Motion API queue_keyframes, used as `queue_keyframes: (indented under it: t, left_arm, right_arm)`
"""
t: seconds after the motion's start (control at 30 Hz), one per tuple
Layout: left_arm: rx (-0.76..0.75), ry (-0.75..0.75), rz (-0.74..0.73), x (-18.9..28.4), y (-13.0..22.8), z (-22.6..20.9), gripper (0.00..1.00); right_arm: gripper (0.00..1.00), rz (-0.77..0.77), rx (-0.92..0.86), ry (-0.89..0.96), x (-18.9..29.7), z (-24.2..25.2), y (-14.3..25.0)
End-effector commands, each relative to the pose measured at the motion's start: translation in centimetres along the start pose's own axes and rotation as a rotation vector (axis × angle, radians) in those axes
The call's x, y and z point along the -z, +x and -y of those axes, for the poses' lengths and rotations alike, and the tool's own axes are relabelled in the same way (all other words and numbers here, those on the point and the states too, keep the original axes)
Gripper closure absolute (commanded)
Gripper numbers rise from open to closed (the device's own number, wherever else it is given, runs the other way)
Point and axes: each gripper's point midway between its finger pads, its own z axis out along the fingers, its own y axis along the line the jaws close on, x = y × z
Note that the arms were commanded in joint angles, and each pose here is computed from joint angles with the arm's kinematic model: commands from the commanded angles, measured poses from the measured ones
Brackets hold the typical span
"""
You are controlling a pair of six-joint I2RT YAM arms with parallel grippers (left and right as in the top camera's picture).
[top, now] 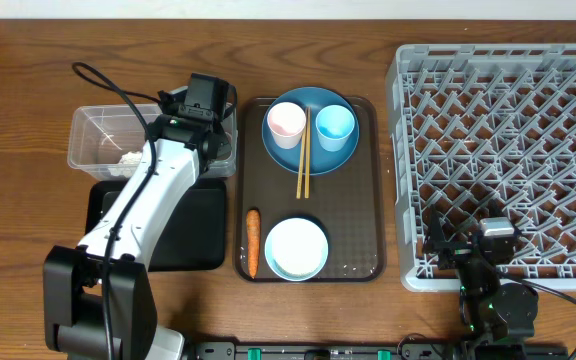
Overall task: Sort waste into correct bins and load items into the dishwasher rack
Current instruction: 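Lift the wrapper and drop it into the clear plastic bin, then move the left gripper back over the brown tray toward the cups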
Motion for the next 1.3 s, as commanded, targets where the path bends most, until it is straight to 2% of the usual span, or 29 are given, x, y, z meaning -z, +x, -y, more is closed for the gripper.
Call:
queue_keyframes:
  t: [0.0,0.07,0.2,0.33,0.5,0.63,0.8,1.03,1.27]
  left_arm:
    - [0.004,0.002,0.03,0.4,-1.1,0.1,0.41]
    - [0.003,0.001,0.028,0.4,-1.0,0.0,0.35]
    - [-0.008,0.013,0.003,0.7,-0.5,0.0,0.3]
    - [-0.005,0.092,-0.015,2.8,-0.2,0.6,0.29]
    - [0.028,0.266,0.048,8.2,-1.3,1.5,0.28]
    - [0.044,0.463,0.125,14.6,-1.8,2.0,0.28]
    - [0.016,0.626,0.064,19.9,1.5,1.2,0.28]
    - [-0.009,0.49,-0.201,19.7,8.9,-3.2,0.26]
    - [-0.02,0.4,-0.332,17.9,11.9,-4.5,0.25]
  right_arm:
    - [0.01,-0.004,0.008,-0.006,0.0,-0.2,0.1]
    - [0.01,-0.004,0.008,-0.006,0.0,-0.2,0.1]
    - [0.01,-0.004,0.008,-0.006,0.0,-0.2,0.1]
    - [0.01,-0.004,0.008,-0.006,0.0,-0.2,0.1]
    - [0.01,-0.004,0.008,-0.006,0.0,-0.2,0.1]
    - [0.01,-0.004,0.008,-0.006,0.0,-0.2,0.1]
    - [0.01,-0.004,0.008,-0.006,0.0,-0.2,0.1]
    - [0.01,-0.004,0.008,-0.006,0.0,-0.2,0.1]
    - [0.01,-0.004,0.008,-0.006,0.0,-0.2,0.1]
